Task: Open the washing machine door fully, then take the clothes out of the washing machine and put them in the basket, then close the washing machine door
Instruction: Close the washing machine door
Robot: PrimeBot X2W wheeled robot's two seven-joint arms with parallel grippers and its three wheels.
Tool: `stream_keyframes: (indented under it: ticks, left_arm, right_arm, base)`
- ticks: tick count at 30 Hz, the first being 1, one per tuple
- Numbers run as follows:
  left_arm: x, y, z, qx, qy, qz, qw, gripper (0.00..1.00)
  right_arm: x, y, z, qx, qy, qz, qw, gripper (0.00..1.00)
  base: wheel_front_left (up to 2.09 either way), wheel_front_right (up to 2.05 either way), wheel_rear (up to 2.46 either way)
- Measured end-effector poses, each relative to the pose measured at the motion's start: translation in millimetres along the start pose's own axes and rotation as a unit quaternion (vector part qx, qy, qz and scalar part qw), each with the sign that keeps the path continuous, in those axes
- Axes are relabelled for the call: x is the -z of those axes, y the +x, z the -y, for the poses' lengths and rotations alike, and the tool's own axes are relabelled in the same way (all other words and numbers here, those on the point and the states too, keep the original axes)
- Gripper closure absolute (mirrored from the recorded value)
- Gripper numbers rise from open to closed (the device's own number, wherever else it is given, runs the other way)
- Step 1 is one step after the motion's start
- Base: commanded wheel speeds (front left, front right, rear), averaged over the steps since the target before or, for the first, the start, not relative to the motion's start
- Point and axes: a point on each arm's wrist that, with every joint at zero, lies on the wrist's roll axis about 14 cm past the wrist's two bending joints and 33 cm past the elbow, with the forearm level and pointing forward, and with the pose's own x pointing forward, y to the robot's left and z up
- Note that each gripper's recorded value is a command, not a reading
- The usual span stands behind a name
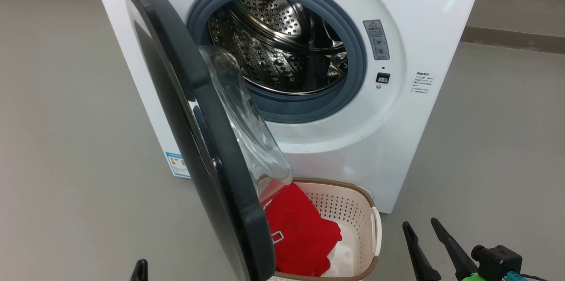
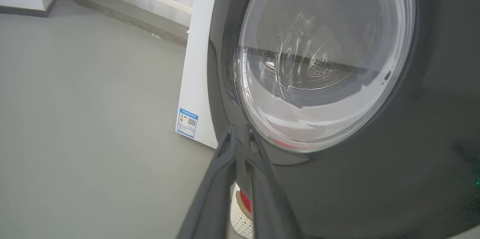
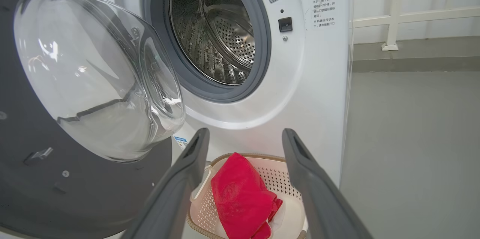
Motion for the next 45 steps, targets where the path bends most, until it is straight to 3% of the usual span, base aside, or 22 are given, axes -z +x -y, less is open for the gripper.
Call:
stream_keyframes:
  ticks: [4, 5, 7, 13, 18, 21, 25, 36, 45]
  left_arm:
    - [-2, 5, 14, 0.005, -0.113, 0.009, 0.994, 1.00]
    - [-2, 5, 14, 0.005, -0.113, 0.009, 0.994, 1.00]
    - [-7, 10, 23, 0.009, -0.189, 0.018, 0.982, 1.00]
    - [-28, 19, 48, 0.050, -0.380, 0.011, 0.923, 1.00]
    - [-46, 22, 85, 0.130, -0.479, -0.064, 0.866, 1.00]
    - [-49, 21, 102, 0.166, -0.492, -0.103, 0.848, 1.00]
    - [-44, 17, 121, 0.202, -0.485, -0.150, 0.837, 1.00]
    - [-32, 26, 145, 0.228, -0.474, -0.191, 0.829, 1.00]
    - [-30, 49, 192, 0.275, -0.445, -0.203, 0.828, 1.00]
  right_arm:
    - [1, -1, 2, 0.004, 0.002, 0.000, 1.000, 0.00]
    - [1, -1, 2, 0.004, 0.002, 0.000, 1.000, 0.00]
    - [1, -1, 3, 0.007, 0.005, 0.000, 1.000, 0.00]
    - [3, -2, 10, 0.018, 0.010, -0.001, 1.000, 0.00]
    - [5, -3, 19, 0.031, 0.015, -0.003, 0.999, 0.00]
    - [6, -3, 23, 0.037, 0.017, -0.004, 0.999, 0.00]
    - [7, -3, 28, 0.044, 0.019, -0.006, 0.999, 0.00]
    - [-2, -4, 43, 0.065, 0.019, 0.010, 0.998, 0.00]
    - [-10, -11, 63, 0.094, 0.020, 0.025, 0.995, 0.00]
  base:
    - [0.00, 0.00, 0.00]
    - [0.00, 0.00, 0.00]
    - [0.00, 0.00, 0.00]
    - [0.00, 0.00, 0.00]
    - [0.00, 0.00, 0.00]
    - [0.00, 0.00, 0.00]
    - [0.00, 0.00, 0.00]
    - [0.00, 0.00, 0.00]
    - [0.00, 0.00, 0.00]
